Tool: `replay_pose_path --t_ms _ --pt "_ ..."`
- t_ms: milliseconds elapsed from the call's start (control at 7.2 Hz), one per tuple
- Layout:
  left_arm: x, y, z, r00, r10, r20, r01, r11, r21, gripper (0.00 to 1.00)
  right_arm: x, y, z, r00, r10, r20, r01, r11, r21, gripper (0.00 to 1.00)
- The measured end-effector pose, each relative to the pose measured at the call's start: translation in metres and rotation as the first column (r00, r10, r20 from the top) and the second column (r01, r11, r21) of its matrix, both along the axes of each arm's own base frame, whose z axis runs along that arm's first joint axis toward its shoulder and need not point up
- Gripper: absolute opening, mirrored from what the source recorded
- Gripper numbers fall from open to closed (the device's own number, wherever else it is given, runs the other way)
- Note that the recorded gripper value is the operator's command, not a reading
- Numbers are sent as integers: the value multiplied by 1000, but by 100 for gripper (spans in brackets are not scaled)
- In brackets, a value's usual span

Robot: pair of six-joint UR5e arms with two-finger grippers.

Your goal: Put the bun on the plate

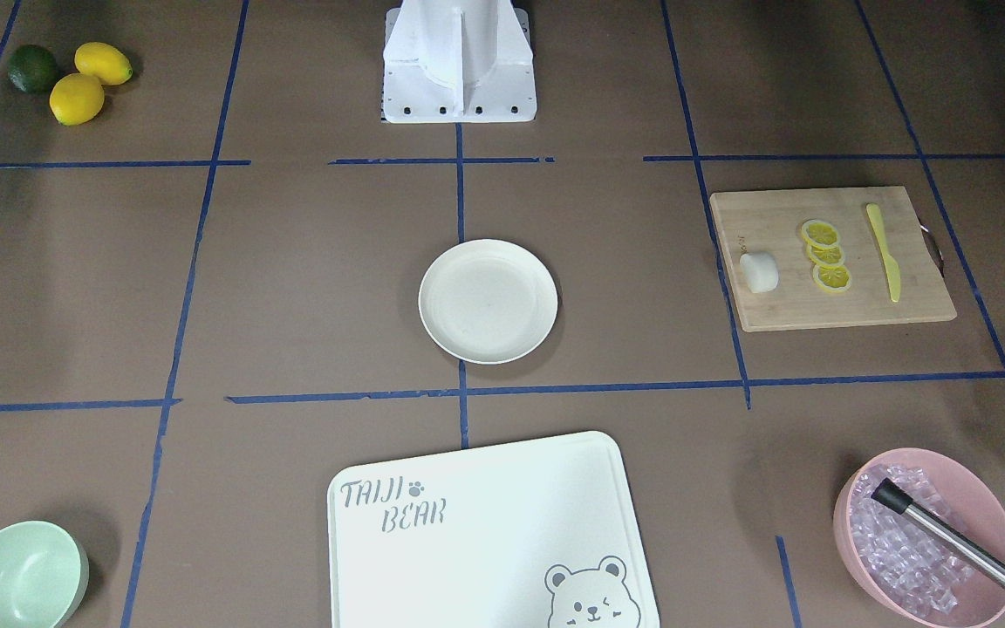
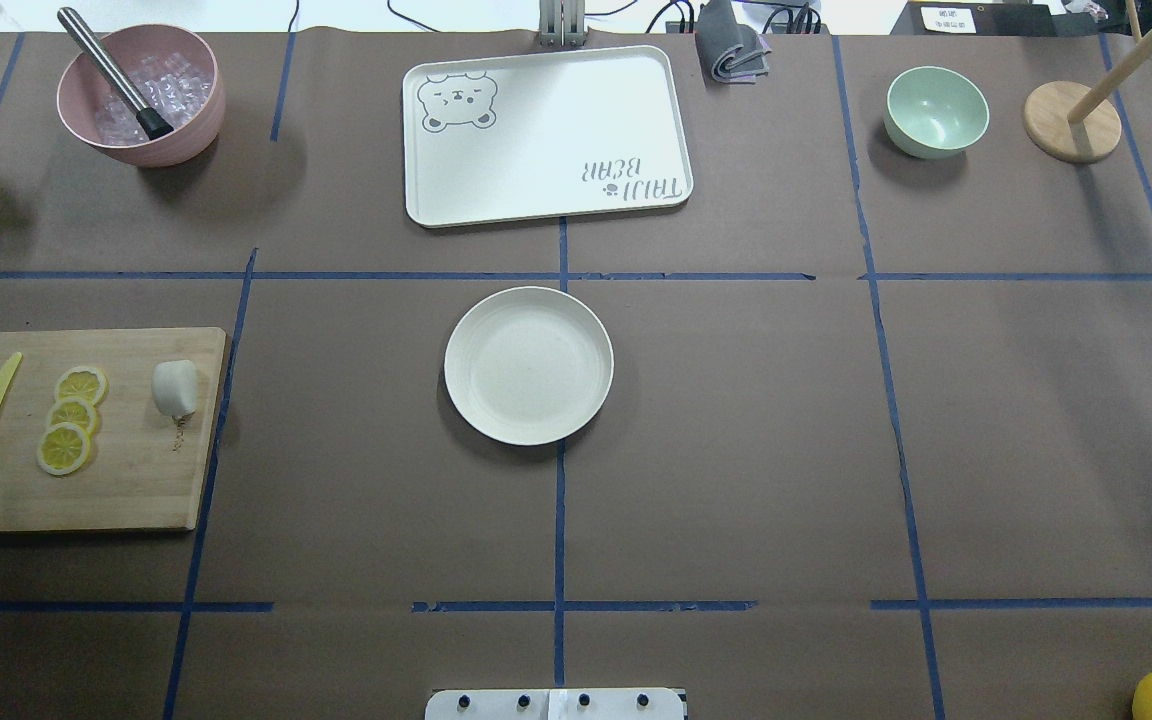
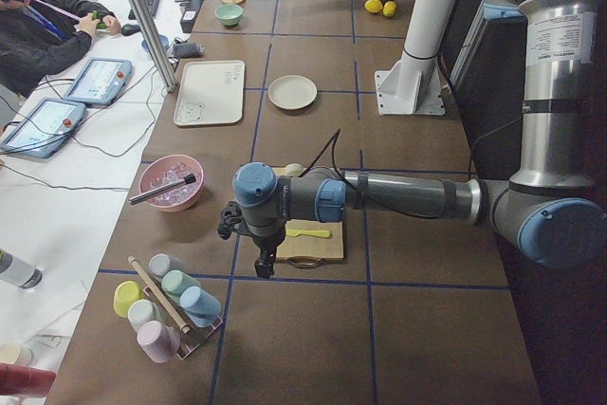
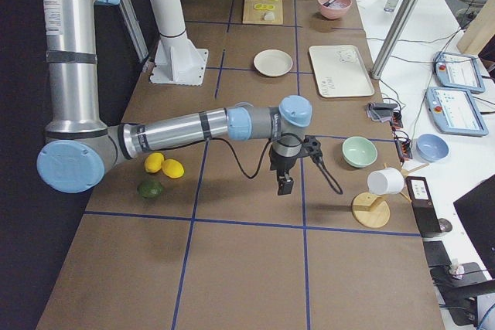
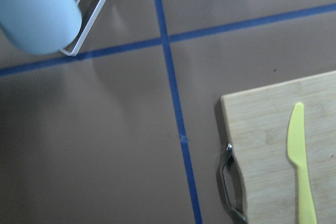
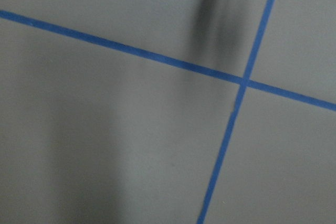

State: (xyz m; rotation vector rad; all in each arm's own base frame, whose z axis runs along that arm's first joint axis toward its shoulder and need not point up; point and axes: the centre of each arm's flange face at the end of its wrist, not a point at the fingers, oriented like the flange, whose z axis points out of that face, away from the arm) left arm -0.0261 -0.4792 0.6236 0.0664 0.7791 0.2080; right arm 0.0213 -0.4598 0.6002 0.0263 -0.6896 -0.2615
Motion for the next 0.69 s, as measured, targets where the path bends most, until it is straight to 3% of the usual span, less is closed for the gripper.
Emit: replay_pose_path --t_ms 278,694 --pt "2 -26 -26 1000 2 -7 -1 997 83 100 30 29 24 999 41 23 -41 999 -36 100" --pt "28 -52 -71 998 -32 -46 38 988 150 100 35 33 26 998 60 26 -59 997 -48 100"
